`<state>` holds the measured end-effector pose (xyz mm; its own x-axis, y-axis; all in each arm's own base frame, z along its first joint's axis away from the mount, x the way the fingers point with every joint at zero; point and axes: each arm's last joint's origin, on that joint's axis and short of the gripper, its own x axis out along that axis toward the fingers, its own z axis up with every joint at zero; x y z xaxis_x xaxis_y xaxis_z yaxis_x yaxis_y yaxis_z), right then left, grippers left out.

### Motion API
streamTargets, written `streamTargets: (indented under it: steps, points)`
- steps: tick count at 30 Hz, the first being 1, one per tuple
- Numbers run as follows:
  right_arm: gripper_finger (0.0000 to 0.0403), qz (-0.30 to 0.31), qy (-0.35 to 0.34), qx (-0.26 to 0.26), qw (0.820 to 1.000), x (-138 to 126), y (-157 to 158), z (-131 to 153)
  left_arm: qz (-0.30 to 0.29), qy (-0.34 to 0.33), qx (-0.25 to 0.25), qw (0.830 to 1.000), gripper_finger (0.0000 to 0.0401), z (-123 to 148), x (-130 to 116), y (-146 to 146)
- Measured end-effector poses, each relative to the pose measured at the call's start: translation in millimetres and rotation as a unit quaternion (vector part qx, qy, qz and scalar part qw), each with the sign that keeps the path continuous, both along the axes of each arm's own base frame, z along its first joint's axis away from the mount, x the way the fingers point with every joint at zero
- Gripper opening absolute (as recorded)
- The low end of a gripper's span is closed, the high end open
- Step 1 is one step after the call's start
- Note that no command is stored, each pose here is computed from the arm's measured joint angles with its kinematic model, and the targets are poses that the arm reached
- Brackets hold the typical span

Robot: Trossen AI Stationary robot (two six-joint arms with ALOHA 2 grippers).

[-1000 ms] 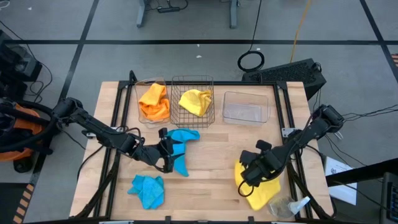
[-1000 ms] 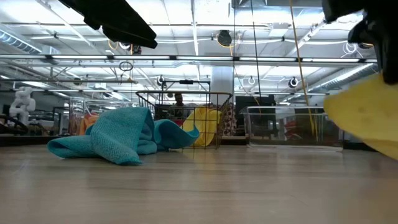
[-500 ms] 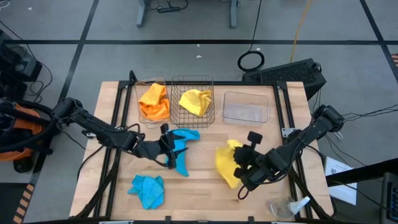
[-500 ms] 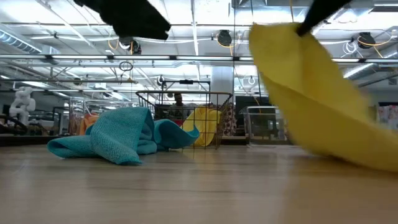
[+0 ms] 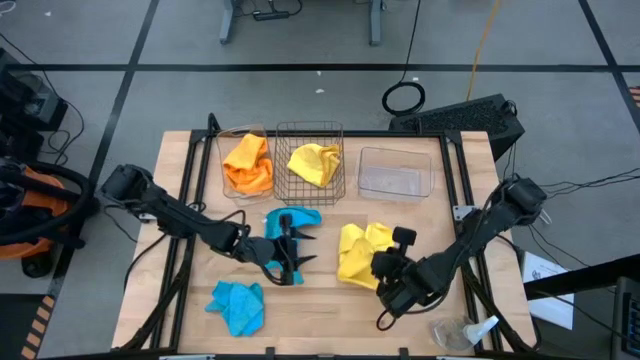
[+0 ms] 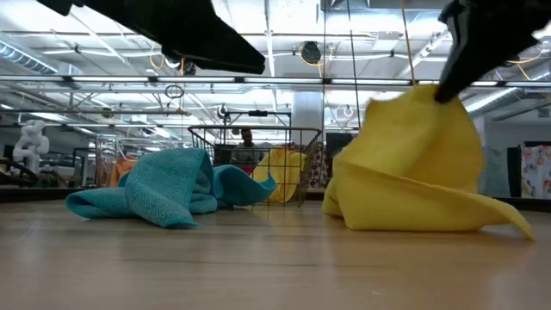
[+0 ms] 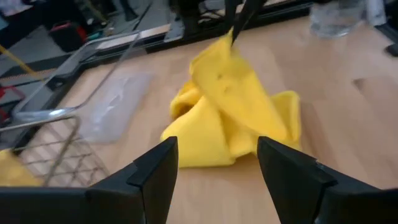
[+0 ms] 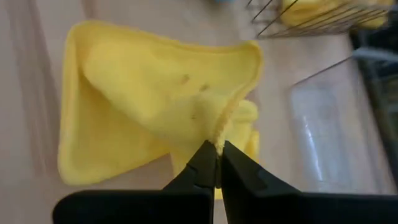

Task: Sort microfiber towel by color & place in baskets
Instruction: Put the yellow microfiber cloth into the wire basket

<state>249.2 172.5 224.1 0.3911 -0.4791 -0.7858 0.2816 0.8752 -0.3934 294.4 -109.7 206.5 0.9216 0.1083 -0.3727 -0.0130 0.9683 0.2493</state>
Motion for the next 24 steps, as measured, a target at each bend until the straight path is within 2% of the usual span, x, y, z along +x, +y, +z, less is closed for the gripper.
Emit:
streamTargets:
  steps: [4, 8, 13, 16, 19, 24]
  points:
    - [0.0025, 0.008, 0.023, 0.023, 0.999, 3, 10, -15, -0.019, -0.007, -0.011, 1.0, 0.0226, 1, 3, -2]
    - [0.0059, -0.002, 0.062, 0.08, 0.995, 2, 16, -21, -0.02, -0.004, -0.016, 1.0, 0.0226, 1, 3, -1]
    - [0.0118, -0.05, 0.124, 0.171, 0.976, -4, 20, -18, -0.015, 0.005, -0.03, 0.999, 0.0226, -3, 4, -1]
    - [0.0153, -0.06, 0.132, 0.198, 0.969, -3, 24, -8, -0.023, 0.01, -0.041, 0.999, 0.0226, -4, 3, -2]
    - [0.0183, -0.053, 0.097, 0.2, 0.974, 4, 27, 3, -0.025, 0.019, -0.039, 0.999, 0.0226, -5, 3, -2]
    - [0.0236, -0.027, -0.007, 0.183, 0.983, 19, 32, 13, -0.025, 0.016, -0.039, 0.999, 0.0226, -5, 3, -2]
